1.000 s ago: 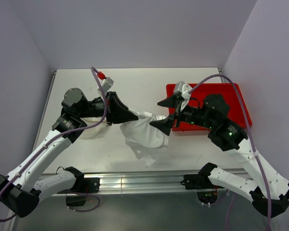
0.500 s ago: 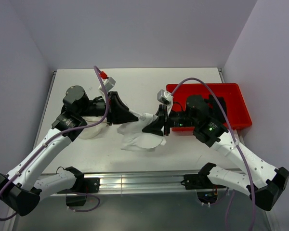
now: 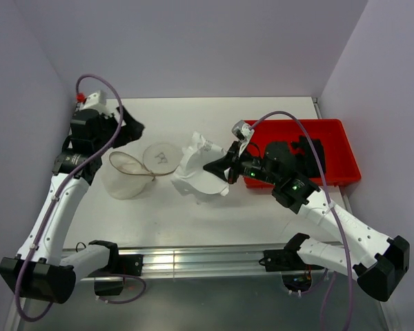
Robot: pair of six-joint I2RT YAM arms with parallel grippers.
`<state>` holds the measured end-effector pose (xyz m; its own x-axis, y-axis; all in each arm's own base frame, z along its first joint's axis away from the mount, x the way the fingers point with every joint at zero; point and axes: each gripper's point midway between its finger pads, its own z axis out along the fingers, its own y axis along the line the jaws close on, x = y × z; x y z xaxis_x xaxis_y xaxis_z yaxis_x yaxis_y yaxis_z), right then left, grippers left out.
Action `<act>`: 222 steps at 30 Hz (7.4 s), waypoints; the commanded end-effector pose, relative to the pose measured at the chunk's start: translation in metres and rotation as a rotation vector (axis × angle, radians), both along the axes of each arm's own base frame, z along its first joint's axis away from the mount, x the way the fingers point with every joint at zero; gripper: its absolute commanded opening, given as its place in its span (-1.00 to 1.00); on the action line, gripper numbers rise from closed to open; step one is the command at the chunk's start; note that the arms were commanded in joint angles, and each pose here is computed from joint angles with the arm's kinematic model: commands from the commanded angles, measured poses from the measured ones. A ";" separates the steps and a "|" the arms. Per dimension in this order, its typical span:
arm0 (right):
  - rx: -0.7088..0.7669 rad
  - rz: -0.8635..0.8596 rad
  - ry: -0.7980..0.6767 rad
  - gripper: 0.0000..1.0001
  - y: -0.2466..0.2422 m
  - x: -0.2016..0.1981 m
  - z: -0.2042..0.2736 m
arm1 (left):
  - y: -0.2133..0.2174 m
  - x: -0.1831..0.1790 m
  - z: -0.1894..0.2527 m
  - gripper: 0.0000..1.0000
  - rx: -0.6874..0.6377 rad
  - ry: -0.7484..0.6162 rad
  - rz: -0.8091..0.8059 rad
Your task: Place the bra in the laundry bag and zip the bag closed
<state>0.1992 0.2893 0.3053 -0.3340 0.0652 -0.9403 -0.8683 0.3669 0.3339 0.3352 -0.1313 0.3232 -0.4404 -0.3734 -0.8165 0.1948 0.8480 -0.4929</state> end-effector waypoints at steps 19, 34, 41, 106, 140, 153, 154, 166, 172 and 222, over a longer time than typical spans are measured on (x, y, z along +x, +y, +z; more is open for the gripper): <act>0.110 -0.256 -0.082 -1.00 -0.011 0.053 0.035 | 0.118 0.006 -0.183 -0.99 0.325 0.511 0.390; 0.198 -0.345 -0.177 -1.00 -0.034 0.050 0.101 | -0.053 -0.032 -0.071 -1.00 -0.073 0.055 -0.219; 0.186 -0.229 -0.241 -1.00 -0.008 0.055 0.103 | -0.033 -0.045 -0.133 -1.00 -0.134 0.146 -0.070; -0.109 0.263 0.272 -1.00 0.159 0.056 -0.180 | -0.049 -0.041 -0.104 -1.00 -0.208 0.012 -0.158; 0.439 -0.861 0.188 -1.00 0.043 0.130 -0.046 | -0.107 -0.143 -0.090 -1.00 -0.600 0.236 -0.527; 0.157 -1.055 0.220 -1.00 0.072 0.143 -0.081 | -0.115 -0.161 -0.091 -1.00 -0.733 0.307 -0.569; 0.123 -1.065 0.214 -1.00 0.074 0.143 -0.089 | -0.113 -0.158 -0.101 -1.00 -0.697 0.337 -0.524; -0.261 -0.996 0.246 0.04 0.071 0.127 -0.192 | -0.068 -0.110 -0.173 -0.88 -0.606 0.288 -0.149; -0.371 -0.806 0.266 0.69 0.086 0.114 -0.186 | -0.040 -0.104 -0.194 -0.90 -0.553 0.283 -0.052; -0.565 -0.816 0.700 -0.34 -0.043 0.156 -0.302 | 0.027 -0.054 -0.166 -1.00 -0.353 0.144 0.190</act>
